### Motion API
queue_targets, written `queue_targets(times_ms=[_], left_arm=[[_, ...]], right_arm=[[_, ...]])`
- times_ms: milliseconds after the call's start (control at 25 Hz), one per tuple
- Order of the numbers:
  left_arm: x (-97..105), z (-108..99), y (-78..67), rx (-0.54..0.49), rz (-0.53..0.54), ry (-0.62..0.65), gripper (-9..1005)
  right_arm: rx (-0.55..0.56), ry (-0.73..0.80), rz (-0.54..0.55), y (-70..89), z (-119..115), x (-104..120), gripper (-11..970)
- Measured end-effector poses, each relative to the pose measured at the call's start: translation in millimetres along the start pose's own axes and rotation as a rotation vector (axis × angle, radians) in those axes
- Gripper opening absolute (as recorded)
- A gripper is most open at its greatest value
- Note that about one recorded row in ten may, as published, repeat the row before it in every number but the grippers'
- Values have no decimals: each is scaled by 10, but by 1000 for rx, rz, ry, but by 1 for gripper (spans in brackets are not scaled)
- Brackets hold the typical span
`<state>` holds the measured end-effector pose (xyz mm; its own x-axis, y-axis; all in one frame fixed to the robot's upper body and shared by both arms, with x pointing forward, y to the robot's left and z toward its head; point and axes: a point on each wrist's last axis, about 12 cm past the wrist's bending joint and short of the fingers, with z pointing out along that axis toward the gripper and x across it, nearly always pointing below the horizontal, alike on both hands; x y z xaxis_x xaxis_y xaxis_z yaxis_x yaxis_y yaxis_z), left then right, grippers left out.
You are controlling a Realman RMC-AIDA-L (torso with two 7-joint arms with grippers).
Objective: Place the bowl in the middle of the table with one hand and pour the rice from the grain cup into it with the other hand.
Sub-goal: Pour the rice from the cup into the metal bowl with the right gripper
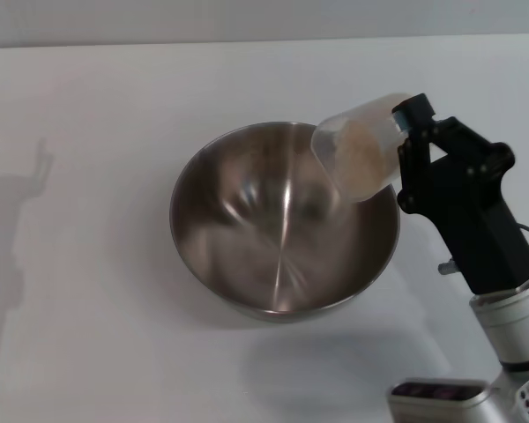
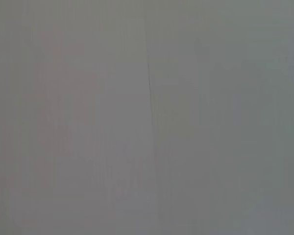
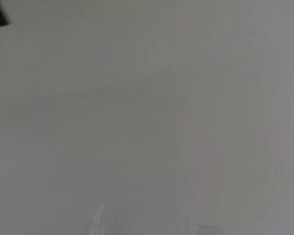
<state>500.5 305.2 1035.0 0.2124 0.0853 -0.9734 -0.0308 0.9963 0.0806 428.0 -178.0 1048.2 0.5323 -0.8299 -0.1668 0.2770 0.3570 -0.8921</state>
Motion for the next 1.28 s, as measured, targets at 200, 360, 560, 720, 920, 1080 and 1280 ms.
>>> queue_targets(times_ms=[200,360,560,720,920,1080,1280], left_arm=[[1,1,1,1,1,1,791],[1,1,-1,2,1,1,791],[2,1,-3,3,0,1,791],[0,-3,-11,3,-4,1,791],[3,-16,-12,2,-6,2,791],[2,-25,-11,1,-7,2,791],[2,-30,-21,7,-7,1,791]], right_arm=[[-8,-28,-226,16,16,-44,1],[-30,-30,-352,46,42,-44,1],[-42,-40,-505,68,81,-62,1],[-37,-62,-583,74,106,-93,1],[-34,-93,-702,91,135,-128,1],[-30,-133,-778,112,174,-154,1],[-34,-171,-842,138,178,-181,1]])
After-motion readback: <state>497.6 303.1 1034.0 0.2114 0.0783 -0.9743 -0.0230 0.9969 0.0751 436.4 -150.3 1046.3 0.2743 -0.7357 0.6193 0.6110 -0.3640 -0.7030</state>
